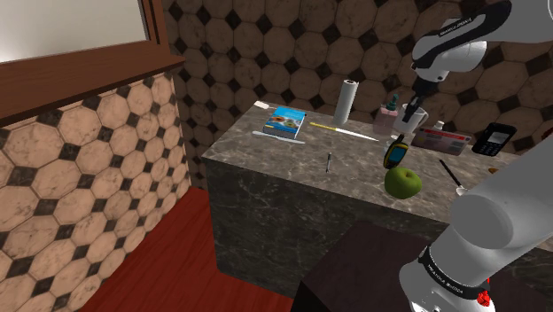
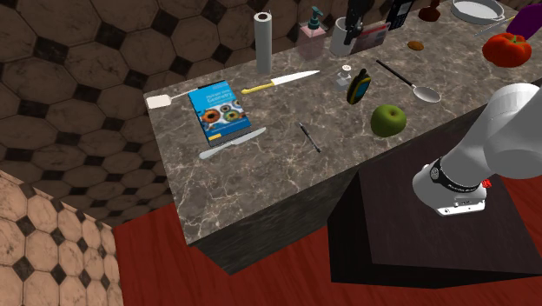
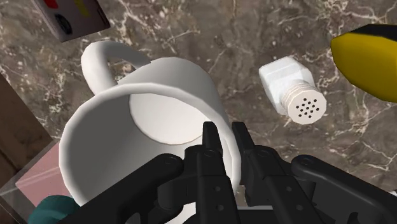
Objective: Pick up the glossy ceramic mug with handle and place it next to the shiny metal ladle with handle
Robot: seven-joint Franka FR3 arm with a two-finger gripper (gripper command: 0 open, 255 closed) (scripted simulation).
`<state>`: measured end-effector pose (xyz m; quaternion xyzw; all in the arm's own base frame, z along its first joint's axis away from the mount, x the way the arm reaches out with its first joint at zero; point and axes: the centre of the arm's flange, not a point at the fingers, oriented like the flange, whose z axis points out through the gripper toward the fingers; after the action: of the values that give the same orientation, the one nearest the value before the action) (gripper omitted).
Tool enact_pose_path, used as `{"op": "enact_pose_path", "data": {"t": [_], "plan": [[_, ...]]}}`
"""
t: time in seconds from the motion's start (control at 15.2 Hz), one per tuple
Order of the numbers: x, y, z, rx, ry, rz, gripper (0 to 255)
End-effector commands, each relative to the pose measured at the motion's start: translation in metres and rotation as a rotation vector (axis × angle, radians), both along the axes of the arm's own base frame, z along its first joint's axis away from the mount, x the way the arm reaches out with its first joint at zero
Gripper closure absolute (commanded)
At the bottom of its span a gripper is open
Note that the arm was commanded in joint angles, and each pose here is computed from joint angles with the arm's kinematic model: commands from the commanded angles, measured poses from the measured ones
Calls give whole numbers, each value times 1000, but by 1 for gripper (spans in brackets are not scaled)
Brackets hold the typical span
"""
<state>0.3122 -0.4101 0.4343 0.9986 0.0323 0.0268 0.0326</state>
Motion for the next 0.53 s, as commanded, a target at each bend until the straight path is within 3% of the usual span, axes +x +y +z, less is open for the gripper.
{"op": "enact_pose_path", "data": {"t": [0.0, 0.46], "plan": [[0, 0, -10, -1, -1, 0, 255], [0, 0, -47, -1, -1, 0, 255]]}}
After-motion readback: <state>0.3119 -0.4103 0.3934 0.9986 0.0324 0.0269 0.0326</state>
